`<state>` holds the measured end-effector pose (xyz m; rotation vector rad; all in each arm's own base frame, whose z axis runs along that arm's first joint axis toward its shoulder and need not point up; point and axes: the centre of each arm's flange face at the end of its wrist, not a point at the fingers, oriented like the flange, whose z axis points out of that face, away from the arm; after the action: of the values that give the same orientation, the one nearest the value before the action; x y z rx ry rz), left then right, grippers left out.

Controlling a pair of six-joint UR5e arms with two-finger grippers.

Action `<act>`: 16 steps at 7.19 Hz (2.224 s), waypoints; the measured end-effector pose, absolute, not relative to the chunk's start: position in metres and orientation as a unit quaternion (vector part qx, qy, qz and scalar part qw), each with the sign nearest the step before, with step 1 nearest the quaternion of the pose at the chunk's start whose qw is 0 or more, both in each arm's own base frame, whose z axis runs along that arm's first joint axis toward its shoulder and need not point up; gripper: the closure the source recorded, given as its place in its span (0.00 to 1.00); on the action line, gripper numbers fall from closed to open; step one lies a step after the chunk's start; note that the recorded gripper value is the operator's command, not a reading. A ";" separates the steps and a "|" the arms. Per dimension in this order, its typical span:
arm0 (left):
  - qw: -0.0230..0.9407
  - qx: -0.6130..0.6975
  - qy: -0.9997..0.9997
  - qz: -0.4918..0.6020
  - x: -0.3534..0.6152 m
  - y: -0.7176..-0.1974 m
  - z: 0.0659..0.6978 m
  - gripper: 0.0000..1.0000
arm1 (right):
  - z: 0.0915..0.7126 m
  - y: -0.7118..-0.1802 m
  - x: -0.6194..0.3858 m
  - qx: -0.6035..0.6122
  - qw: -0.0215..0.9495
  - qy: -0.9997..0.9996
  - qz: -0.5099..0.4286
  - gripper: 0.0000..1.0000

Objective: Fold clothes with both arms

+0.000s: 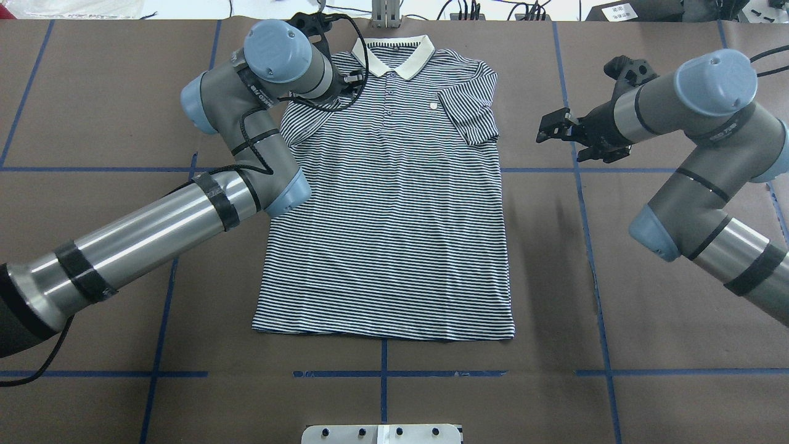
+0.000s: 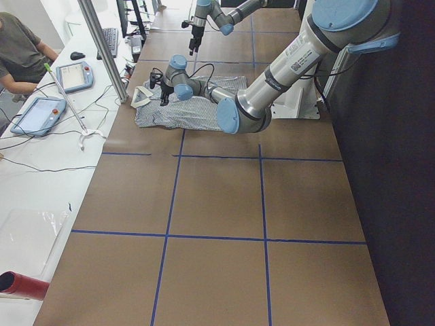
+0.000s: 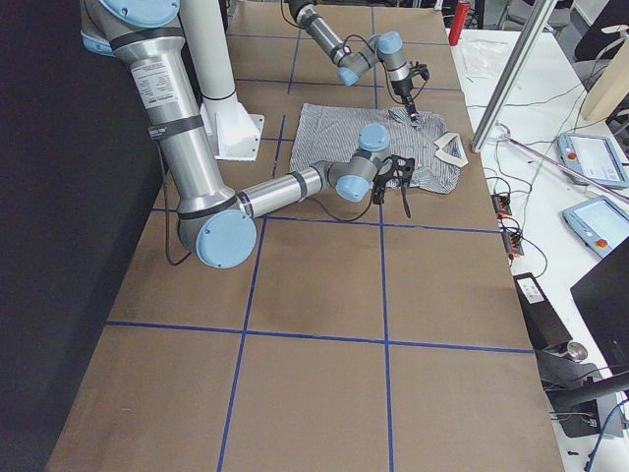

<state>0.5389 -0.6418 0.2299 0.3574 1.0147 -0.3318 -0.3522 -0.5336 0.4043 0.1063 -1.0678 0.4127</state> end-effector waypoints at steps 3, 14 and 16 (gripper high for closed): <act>0.831 0.134 0.525 -0.126 0.493 -0.527 0.249 0.36 | 0.393 -0.365 -0.407 0.052 0.825 -0.507 0.243 0.12; 0.821 0.068 0.556 -0.106 0.439 -0.459 0.279 0.27 | 0.366 -0.221 -0.497 0.060 0.848 -0.419 0.317 0.57; 0.820 0.069 0.558 -0.106 0.438 -0.459 0.277 0.27 | 0.368 -0.220 -0.497 0.060 0.850 -0.417 0.317 0.91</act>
<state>0.4376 -0.4589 0.2774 0.1478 1.1874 -0.2246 -0.4973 -0.2200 0.3682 0.1263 -0.8779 0.6675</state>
